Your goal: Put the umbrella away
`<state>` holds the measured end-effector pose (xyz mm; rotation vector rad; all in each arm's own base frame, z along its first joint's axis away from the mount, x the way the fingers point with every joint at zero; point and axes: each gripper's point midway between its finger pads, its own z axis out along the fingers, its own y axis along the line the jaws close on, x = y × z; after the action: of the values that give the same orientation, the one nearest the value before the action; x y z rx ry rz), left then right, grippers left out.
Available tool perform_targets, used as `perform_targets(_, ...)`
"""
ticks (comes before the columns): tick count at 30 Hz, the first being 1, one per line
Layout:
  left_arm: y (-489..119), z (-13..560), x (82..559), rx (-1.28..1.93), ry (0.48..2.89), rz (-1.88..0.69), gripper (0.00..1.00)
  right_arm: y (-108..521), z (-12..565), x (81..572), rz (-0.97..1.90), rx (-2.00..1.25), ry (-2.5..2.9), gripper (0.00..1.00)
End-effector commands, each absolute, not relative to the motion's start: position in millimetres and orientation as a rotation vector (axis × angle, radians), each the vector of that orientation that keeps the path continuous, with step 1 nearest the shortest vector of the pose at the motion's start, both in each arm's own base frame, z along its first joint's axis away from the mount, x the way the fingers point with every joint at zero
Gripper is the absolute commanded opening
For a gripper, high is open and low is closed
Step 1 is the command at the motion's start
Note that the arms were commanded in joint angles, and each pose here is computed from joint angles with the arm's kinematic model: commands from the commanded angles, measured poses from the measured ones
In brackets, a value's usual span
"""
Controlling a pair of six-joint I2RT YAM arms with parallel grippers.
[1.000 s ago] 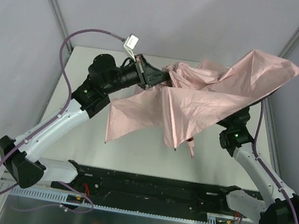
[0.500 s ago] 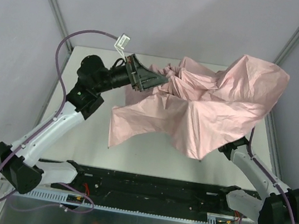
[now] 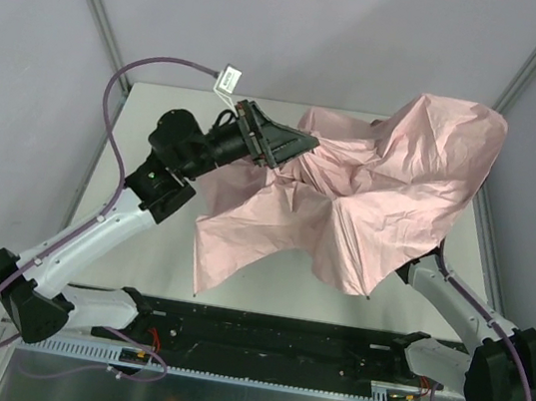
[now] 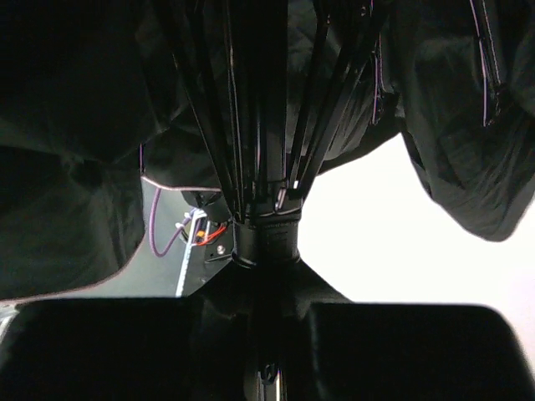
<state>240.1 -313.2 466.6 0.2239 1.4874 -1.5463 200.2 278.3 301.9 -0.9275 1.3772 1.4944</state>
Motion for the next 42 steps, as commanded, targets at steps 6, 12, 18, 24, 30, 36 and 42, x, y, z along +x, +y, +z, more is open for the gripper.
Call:
perform_targets(6,-338.6,450.8,252.1,0.239,1.537,-1.362,0.99,280.1,345.2,202.4,1.401,-0.949,1.219,0.0)
perform_targets(12,-351.1,439.8,270.7,0.282,1.576,-1.28,0.63,280.1,348.0,199.2,1.389,-0.96,1.211,0.0)
perform_targets(18,-341.6,445.0,283.5,0.234,1.572,-1.266,0.02,279.2,345.2,206.5,1.382,-0.9,1.273,0.01)
perform_targets(24,-308.0,458.7,291.0,0.111,1.541,-1.286,0.0,269.4,311.9,232.9,1.261,-0.705,1.516,0.58)
perform_targets(30,-292.1,460.1,293.3,0.043,1.559,-1.358,0.0,259.8,284.3,229.8,1.213,-0.649,1.636,0.63)
perform_targets(36,-284.8,452.6,297.7,-0.023,1.575,-1.349,0.0,283.7,298.3,218.2,1.236,-0.615,1.559,0.62)
perform_targets(42,-279.0,459.4,303.0,0.069,1.521,-1.232,0.0,288.5,284.2,228.7,1.069,-0.497,1.627,0.67)
